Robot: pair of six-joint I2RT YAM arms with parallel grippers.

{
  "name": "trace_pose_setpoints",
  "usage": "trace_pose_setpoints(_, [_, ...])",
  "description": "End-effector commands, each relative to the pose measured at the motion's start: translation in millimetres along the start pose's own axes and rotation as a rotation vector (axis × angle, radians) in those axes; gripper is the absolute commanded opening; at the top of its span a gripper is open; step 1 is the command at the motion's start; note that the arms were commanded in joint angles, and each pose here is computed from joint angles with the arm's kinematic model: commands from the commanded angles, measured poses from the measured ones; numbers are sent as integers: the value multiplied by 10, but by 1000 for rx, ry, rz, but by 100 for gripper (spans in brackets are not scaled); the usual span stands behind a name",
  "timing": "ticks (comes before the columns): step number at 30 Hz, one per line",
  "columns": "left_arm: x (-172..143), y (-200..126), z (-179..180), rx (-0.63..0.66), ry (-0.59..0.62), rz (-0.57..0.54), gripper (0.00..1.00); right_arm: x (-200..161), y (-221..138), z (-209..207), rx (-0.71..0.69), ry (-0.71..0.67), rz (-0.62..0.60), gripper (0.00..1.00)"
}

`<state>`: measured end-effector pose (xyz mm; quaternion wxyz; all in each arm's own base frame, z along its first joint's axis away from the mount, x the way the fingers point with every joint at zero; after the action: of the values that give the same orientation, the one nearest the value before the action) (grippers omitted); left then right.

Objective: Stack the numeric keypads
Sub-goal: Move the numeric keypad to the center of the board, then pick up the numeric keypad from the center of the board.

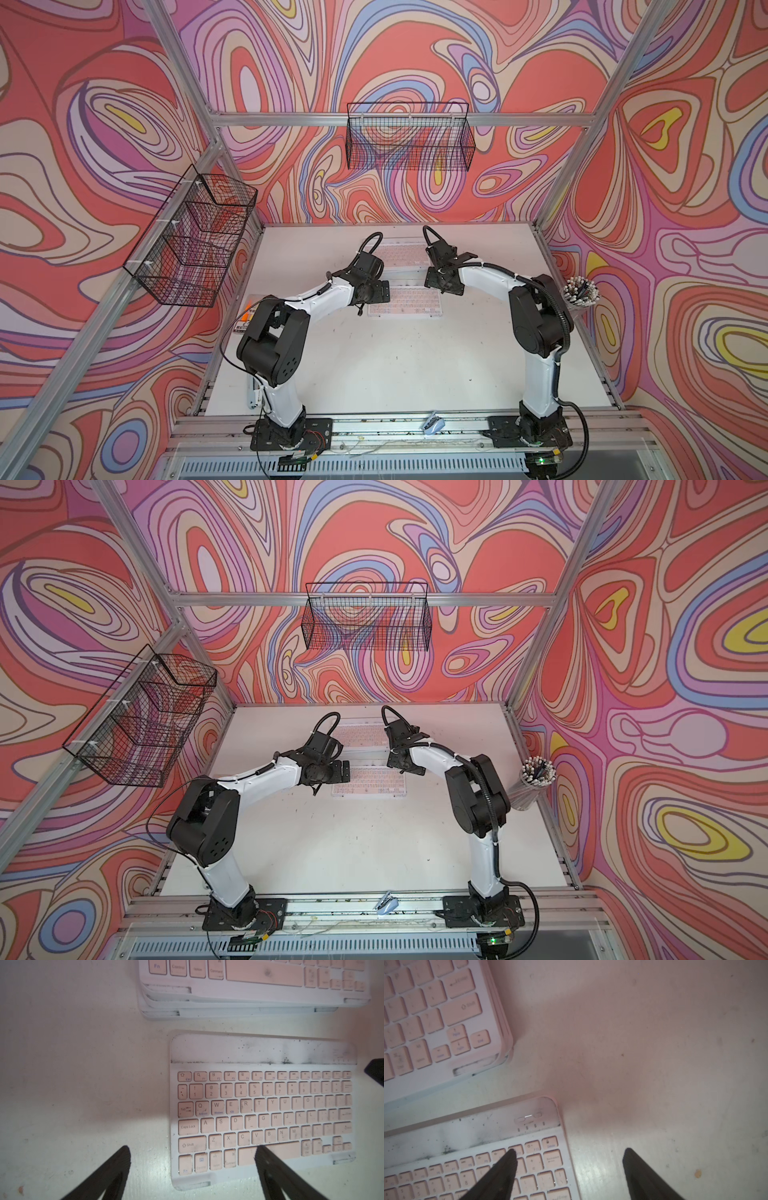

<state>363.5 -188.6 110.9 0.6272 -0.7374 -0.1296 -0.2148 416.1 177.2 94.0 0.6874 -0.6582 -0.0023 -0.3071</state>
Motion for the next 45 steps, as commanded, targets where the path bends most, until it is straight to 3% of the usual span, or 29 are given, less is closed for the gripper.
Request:
trace_pose_setpoints(1, [14, 0, 15, 35, 23, 28, 97, -100, 81, -41, -116, 26, 23, 83])
trace_pose_setpoints(12, [7, 144, -42, 22, 19, 73, 97, -329, 173, 121, -38, -2, 119, 83])
trace_pose_setpoints(31, [-125, 379, -102, -37, -19, 114, 97, -485, 262, 32, -31, -18, 158, 83])
trace_pose_setpoints(45, [-302, 415, -126, -99, -30, 140, 98, -669, 282, 187, 180, -63, 268, 82])
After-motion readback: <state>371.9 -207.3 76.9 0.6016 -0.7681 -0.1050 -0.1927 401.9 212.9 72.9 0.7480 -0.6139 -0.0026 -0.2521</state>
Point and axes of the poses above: each gripper's point midway between its finger pads, its own y axis out along the fingers, its own z axis along the line the jaws close on, x = y × z, the point moved 5 cm from there along -y, back along the fingers, and after that the axes turned 10 degrees about y, right-handed, at the moved point
